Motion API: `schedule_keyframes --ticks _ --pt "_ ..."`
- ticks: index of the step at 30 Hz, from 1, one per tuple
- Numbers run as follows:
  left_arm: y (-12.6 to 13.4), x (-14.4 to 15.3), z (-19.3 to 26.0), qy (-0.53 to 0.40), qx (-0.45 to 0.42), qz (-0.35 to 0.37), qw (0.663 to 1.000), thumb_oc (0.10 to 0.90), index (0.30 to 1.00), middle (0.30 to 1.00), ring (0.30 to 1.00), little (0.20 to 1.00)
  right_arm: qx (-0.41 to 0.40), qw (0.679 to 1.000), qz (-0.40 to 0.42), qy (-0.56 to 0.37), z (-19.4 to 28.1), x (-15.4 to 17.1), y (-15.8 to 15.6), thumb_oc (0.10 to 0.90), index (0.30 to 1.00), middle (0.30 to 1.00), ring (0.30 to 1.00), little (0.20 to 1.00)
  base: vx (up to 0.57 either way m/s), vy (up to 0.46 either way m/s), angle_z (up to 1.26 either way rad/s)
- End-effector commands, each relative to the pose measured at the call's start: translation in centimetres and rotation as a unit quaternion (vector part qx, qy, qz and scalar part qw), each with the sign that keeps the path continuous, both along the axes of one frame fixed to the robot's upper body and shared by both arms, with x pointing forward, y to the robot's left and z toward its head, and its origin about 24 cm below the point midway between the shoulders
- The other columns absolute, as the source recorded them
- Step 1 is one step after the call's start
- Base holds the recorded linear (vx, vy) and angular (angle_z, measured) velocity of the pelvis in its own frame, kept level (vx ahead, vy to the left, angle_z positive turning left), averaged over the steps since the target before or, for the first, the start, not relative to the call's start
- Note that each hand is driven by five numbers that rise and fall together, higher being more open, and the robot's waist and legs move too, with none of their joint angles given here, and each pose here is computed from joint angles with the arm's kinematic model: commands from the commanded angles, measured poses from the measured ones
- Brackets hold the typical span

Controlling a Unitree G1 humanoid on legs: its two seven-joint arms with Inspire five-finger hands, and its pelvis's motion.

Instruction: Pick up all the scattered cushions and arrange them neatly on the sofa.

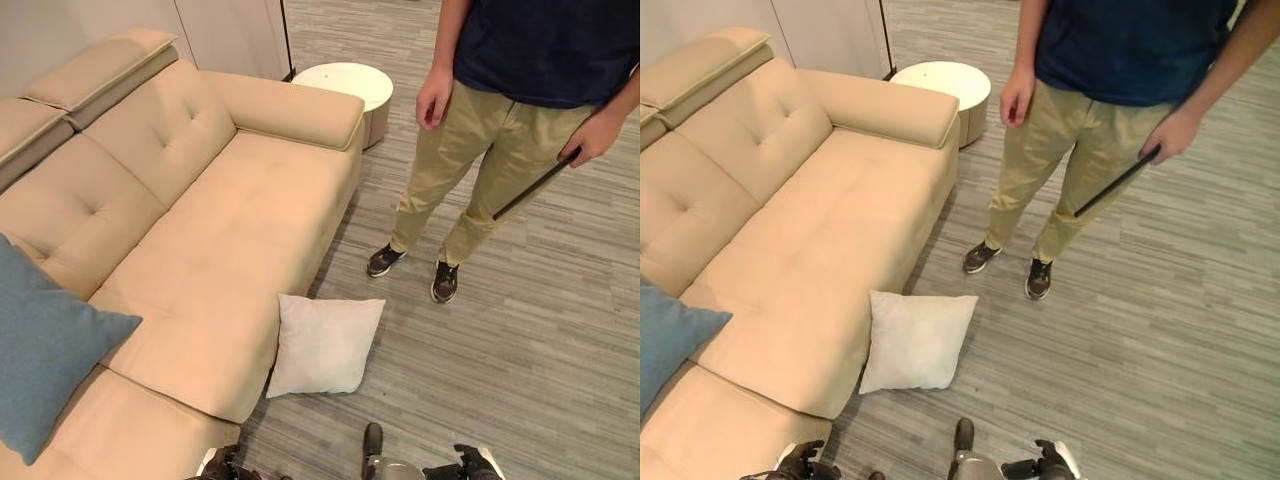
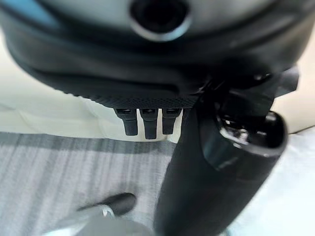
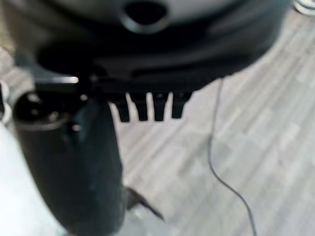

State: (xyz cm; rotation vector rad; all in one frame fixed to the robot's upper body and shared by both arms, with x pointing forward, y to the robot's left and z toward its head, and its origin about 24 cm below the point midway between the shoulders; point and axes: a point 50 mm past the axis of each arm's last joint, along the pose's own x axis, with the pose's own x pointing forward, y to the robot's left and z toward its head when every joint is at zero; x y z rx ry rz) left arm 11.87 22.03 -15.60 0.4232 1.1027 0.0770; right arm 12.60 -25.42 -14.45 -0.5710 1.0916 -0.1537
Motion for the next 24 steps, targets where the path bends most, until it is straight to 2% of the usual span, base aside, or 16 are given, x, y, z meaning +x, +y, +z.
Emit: schedule_keyframes --ticks 1,10,17,24 --pt "-0.5 1.1 0.4 -0.029 -0.004 -0.001 1.000 0.800 0.900 0.900 0.900 0.900 -0.035 0.997 -0.010 -0.068 1.9 2.5 -2.1 0.800 0.900 0.900 0.900 0.900 0.07 -0.179 0.37" --pt "-1.2 3.8 1.5 -0.084 -0.016 -0.012 0.996 0.800 0.900 0.900 0.900 0.900 -0.040 0.995 -0.028 -0.088 2.3 2.5 -2.6 0.800 0.900 0.900 0.900 0.900 0.16 -0.048 0.26" --pt "-1.4 3.6 1.5 -0.084 -0.021 -0.012 0.996 0.800 0.900 0.900 0.900 0.900 -0.031 0.996 -0.020 -0.083 1.9 2.4 -1.7 0.800 0.900 0.900 0.900 0.900 0.16 0.118 -0.26" --pt "-0.9 8.7 4.7 -0.205 -0.031 0.036 0.978 0.800 0.900 0.900 0.900 0.900 -0.019 0.986 -0.060 -0.153 3.6 6.2 -1.2 0.800 0.900 0.900 0.900 0.900 -0.10 0.071 -0.04"
